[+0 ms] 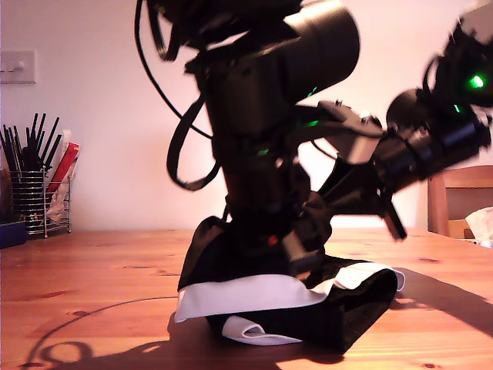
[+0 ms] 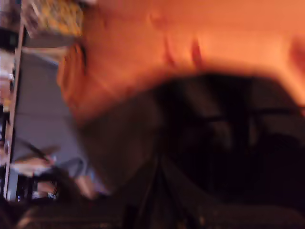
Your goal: Fold the shorts in front of you. After folding it, place it to the left side.
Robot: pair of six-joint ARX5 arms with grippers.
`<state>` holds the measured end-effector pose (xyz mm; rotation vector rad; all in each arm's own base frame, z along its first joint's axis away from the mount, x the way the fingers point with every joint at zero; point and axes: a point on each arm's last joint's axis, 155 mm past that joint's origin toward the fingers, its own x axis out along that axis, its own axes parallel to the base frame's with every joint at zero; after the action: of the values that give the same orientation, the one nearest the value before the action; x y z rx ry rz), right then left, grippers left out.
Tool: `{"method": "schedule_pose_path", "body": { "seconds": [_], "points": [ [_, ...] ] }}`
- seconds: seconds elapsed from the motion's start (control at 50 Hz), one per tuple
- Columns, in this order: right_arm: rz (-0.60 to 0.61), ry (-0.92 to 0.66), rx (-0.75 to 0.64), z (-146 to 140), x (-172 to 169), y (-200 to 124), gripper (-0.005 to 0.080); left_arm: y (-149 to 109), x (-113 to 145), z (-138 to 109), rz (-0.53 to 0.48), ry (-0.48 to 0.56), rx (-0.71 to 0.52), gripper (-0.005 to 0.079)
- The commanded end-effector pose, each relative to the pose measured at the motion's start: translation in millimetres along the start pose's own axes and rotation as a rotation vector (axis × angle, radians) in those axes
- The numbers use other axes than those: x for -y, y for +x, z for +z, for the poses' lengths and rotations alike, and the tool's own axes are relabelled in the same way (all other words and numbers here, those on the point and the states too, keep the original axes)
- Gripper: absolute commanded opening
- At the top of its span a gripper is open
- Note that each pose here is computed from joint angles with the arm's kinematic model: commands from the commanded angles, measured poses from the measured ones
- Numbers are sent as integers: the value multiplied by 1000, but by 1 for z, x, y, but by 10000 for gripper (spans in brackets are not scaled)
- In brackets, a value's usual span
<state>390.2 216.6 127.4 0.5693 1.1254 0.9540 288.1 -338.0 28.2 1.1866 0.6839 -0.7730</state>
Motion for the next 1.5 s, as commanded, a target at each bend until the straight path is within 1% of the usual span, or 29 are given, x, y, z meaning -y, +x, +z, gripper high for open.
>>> {"method": "schedule_pose_path", "body": {
  "seconds": [0.0,0.08,0.18,0.22,0.26,0.28,0.4,0.5,0.58,0.66,0.8,0.9,1.02,1.04,1.22,1.32,1.4,1.48],
  "points": [
    [-2,9,-8,3,-2,-2,-12,17,41,-38,-88,109,-109,-19],
    [7,-21,-21,5,-14,3,-12,14,47,-34,-93,180,-97,-19],
    [18,-54,-41,4,-28,12,-12,11,55,-30,-102,223,-90,-19],
    [17,-68,-49,3,-33,16,-12,9,58,-29,-109,258,-85,-19],
    [5,-82,-53,3,-35,20,-12,8,61,-27,-116,262,-79,-19],
    [-3,-92,-58,2,-36,24,-12,8,63,-26,-119,305,-74,-19],
    [-58,-159,-67,-1,-36,38,-12,6,68,-25,-132,354,-66,-19],
    [-75,-212,-67,-1,-40,47,-12,6,69,-26,-137,364,-70,-19],
    [-126,-241,-74,-3,-32,48,-12,6,68,-26,-131,365,-74,-19],
    [-201,-248,-121,-14,-14,47,-12,6,64,-28,-115,371,-83,-19],
    [-274,-220,-272,-51,9,40,-12,8,58,-31,-97,362,-99,-19],
    [-282,-177,-332,-68,10,34,-12,10,50,-35,-83,346,-112,-19],
    [-313,-113,-417,-91,13,24,-12,14,34,-45,-48,319,-151,-19],
    [-322,-109,-426,-93,15,23,-12,15,31,-47,-42,298,-158,-20],
    [-375,-81,-490,-117,29,21,-12,21,12,-66,-17,214,-211,-19],
    [-411,-67,-472,-130,52,30,-12,22,9,-73,-19,168,-231,-19],
    [-428,-37,-399,-130,69,42,-12,22,9,-73,-21,151,-231,-19],
    [-438,-42,-319,-121,80,51,-12,22,13,-72,-38,147,-223,-19]
  ]
}}
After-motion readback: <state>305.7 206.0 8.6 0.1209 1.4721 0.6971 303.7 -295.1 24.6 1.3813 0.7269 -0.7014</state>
